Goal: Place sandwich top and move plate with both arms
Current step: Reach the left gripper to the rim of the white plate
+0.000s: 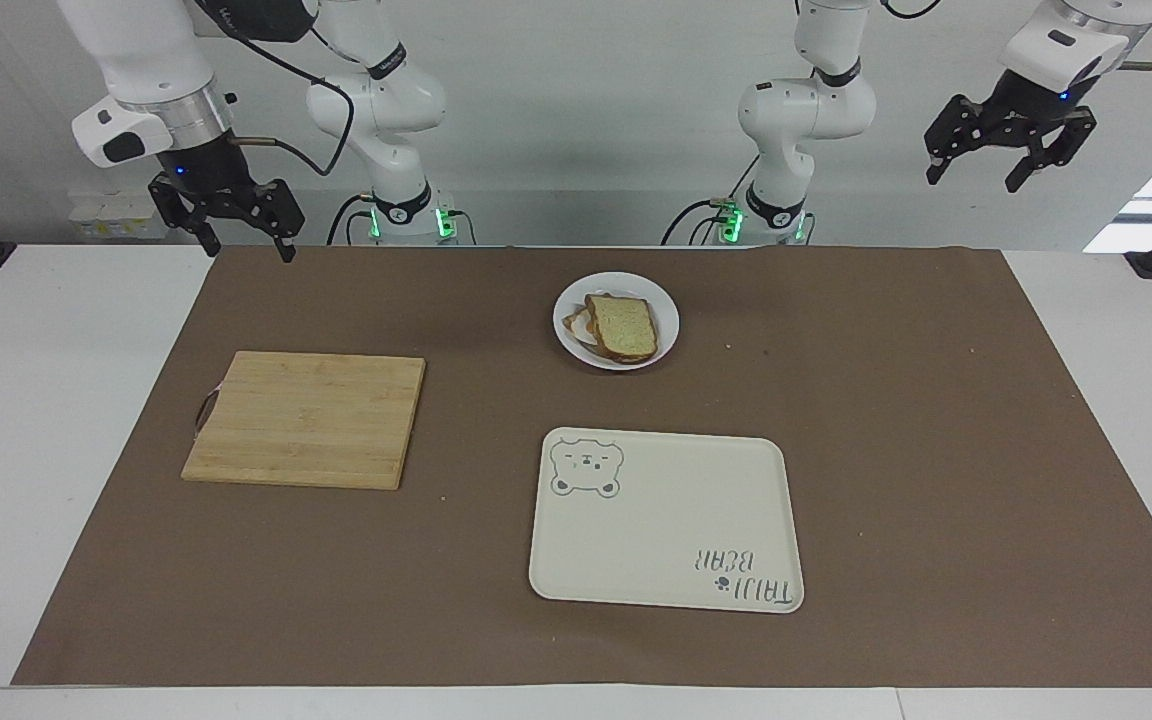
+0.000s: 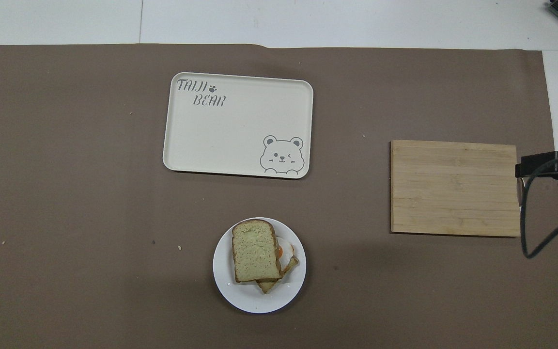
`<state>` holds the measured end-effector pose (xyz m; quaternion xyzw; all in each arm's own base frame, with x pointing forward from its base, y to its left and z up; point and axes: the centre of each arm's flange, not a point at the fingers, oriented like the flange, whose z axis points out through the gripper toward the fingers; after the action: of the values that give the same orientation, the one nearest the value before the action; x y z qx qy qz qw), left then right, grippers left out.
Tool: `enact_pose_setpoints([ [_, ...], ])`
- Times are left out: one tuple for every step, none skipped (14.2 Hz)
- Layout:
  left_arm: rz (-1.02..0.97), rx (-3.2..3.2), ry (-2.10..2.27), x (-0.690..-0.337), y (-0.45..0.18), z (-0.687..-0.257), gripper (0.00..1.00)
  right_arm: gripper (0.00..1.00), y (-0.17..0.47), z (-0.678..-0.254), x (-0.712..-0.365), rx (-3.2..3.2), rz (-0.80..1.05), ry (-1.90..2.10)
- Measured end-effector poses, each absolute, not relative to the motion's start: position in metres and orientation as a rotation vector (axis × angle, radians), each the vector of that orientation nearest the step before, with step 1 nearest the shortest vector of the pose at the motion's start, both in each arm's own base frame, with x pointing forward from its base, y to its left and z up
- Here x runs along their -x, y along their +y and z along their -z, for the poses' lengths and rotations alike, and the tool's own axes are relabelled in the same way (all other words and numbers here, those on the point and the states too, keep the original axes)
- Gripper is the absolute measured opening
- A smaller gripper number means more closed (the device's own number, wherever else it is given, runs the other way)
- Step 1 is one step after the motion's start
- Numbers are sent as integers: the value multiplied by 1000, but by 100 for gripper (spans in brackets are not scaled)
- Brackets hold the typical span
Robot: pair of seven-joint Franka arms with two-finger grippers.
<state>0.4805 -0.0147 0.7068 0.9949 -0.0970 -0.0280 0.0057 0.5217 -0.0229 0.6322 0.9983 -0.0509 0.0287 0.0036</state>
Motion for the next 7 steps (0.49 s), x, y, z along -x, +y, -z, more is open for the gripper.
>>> enact_pose_setpoints([
  [88,-3113,-311,-480,-17,-707,100,100,-22,-635,-522,-3129,-97,-156],
  [86,-3104,-318,-480,-20,-707,100,100,-21,-639,-521,-3129,-97,-153],
  [84,-3083,-327,-480,-24,-707,100,100,-20,-641,-520,-3129,-95,-150],
  [85,-3050,-337,-480,-29,-706,100,100,-19,-642,-520,-3129,-90,-145],
  [94,-3016,-346,-480,-33,-702,100,100,-17,-643,-520,-3129,-88,-138],
  [105,-2987,-351,-482,-37,-695,100,100,-15,-643,-520,-3130,-88,-133],
  [105,-2952,-356,-484,-43,-684,100,100,-15,-643,-520,-3130,-88,-133],
])
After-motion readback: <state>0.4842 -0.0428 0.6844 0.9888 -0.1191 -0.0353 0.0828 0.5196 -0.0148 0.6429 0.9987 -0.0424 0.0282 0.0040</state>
